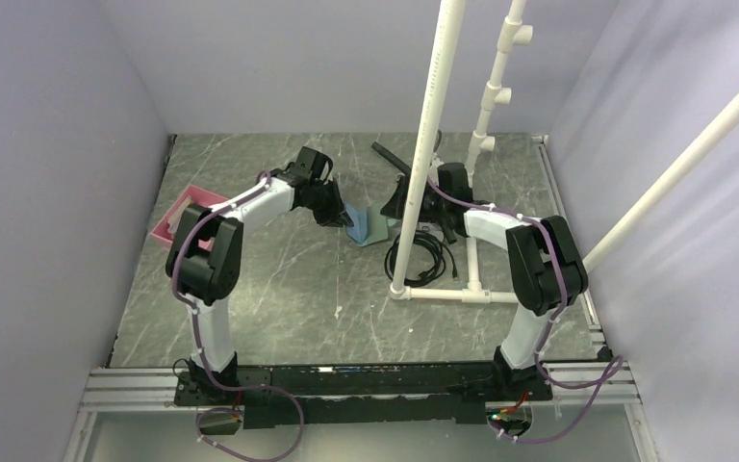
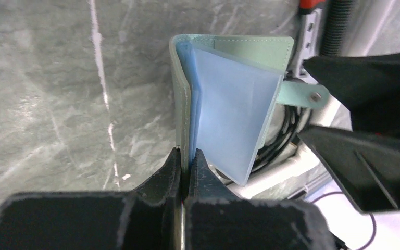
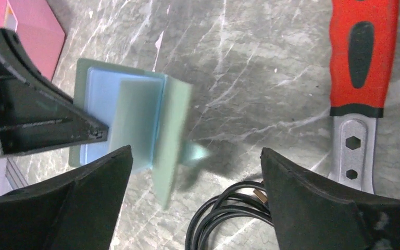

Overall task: Put the credit cards into the card holder
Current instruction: Open the card holder at the center of the board.

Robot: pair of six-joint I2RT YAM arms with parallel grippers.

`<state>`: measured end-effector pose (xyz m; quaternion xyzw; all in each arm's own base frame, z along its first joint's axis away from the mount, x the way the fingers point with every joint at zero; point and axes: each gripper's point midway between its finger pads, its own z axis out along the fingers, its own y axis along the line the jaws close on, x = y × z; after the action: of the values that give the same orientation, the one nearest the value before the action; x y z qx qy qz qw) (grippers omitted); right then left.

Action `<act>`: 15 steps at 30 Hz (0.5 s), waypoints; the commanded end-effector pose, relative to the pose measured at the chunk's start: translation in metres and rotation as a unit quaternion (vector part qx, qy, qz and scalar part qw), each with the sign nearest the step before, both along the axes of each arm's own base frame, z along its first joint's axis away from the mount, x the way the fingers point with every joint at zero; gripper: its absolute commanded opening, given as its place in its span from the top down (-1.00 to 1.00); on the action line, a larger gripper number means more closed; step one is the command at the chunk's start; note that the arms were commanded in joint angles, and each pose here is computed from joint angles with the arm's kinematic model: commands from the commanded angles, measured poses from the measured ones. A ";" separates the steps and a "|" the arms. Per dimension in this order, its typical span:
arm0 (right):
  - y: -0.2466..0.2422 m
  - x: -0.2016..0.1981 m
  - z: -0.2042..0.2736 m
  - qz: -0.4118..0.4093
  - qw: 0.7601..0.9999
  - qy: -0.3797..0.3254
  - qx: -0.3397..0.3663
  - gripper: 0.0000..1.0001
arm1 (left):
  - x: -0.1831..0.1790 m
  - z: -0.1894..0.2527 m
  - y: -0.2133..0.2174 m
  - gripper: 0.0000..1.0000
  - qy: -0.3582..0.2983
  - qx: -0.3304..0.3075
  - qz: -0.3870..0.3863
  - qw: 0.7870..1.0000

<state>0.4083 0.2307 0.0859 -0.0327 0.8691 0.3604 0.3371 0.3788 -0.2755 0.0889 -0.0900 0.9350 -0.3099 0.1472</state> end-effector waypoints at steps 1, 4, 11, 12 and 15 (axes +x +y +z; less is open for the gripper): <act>0.019 -0.001 0.030 0.052 0.997 -0.062 0.003 -0.99 | 0.003 0.003 0.005 1.00 -0.001 0.050 -0.006 0.999; 0.038 -0.008 0.029 0.083 0.994 -0.065 0.004 -0.99 | 0.005 0.001 0.003 1.00 -0.002 0.057 -0.005 0.998; 0.064 -0.011 0.017 0.105 0.993 -0.059 -0.014 -0.99 | 0.005 0.002 0.000 1.00 -0.006 0.064 -0.003 0.998; 0.063 -0.009 0.008 0.097 0.993 -0.050 -0.034 -0.99 | 0.006 0.003 0.000 1.00 -0.006 0.064 -0.001 0.998; 0.049 0.001 -0.020 0.054 0.993 -0.024 -0.098 -0.77 | 0.006 0.006 0.001 1.00 -0.013 0.054 0.001 0.998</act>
<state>0.3917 0.2948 0.0895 -0.1350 0.8587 0.3698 0.3280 0.3744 -0.2713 0.0793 -0.0847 0.9555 -0.2465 0.1385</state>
